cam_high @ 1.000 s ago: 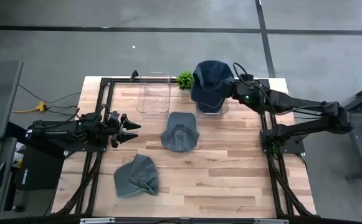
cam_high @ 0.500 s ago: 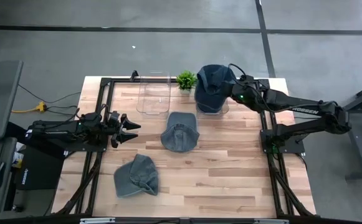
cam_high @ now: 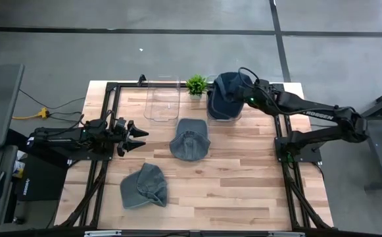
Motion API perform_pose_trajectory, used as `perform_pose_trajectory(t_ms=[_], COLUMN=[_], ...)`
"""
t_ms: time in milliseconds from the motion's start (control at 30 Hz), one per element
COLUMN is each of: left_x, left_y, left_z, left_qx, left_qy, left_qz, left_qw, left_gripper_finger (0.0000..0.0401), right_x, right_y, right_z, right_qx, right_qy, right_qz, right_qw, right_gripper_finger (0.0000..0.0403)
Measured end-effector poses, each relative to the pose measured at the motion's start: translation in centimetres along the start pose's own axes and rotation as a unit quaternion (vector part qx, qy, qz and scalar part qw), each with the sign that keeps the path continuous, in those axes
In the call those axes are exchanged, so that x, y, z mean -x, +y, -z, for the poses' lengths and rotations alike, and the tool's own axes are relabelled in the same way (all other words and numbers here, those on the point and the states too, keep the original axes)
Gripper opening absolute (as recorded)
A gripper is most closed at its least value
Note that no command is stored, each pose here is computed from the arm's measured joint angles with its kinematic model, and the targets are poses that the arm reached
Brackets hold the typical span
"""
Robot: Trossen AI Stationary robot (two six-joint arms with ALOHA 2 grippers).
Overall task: Pick & Place hat
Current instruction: Put the blue cap into the right transparent bin
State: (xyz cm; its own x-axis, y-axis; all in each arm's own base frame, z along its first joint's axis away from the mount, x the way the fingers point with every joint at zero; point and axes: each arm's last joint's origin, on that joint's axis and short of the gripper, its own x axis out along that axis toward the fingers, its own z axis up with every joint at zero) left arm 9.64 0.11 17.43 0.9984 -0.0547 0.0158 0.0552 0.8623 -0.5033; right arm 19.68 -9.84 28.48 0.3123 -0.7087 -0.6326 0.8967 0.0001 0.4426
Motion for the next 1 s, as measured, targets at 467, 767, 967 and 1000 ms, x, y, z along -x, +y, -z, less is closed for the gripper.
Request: perform_pose_trajectory(t_ms=[467,767,967,1000], left_x=[0.0,0.0,0.0,0.0], left_y=[0.0,0.0,0.0,0.0], left_z=[0.0,0.0,0.0,0.0], left_qx=[0.000,0.000,0.000,0.000], left_qy=[0.000,0.000,0.000,0.000], left_qz=[0.000,0.000,0.000,0.000], left_qw=[1.000,1.000,1.000,1.000], left_gripper_finger=[0.0266,0.0266,0.0266,0.0266], right_x=[-3.9,-6.7,-8.2,-8.4], right_y=[-0.2,-0.5,-0.8,-0.8], right_z=[0.1,0.4,0.6,0.6], right_qx=[0.024,0.046,0.064,0.068], right_qy=[0.042,0.080,0.098,0.101], right_qz=[0.057,0.082,0.096,0.096], right_qw=[0.997,0.992,0.988,0.988], right_gripper_finger=[0.0010,0.0010,0.0010,0.0010])
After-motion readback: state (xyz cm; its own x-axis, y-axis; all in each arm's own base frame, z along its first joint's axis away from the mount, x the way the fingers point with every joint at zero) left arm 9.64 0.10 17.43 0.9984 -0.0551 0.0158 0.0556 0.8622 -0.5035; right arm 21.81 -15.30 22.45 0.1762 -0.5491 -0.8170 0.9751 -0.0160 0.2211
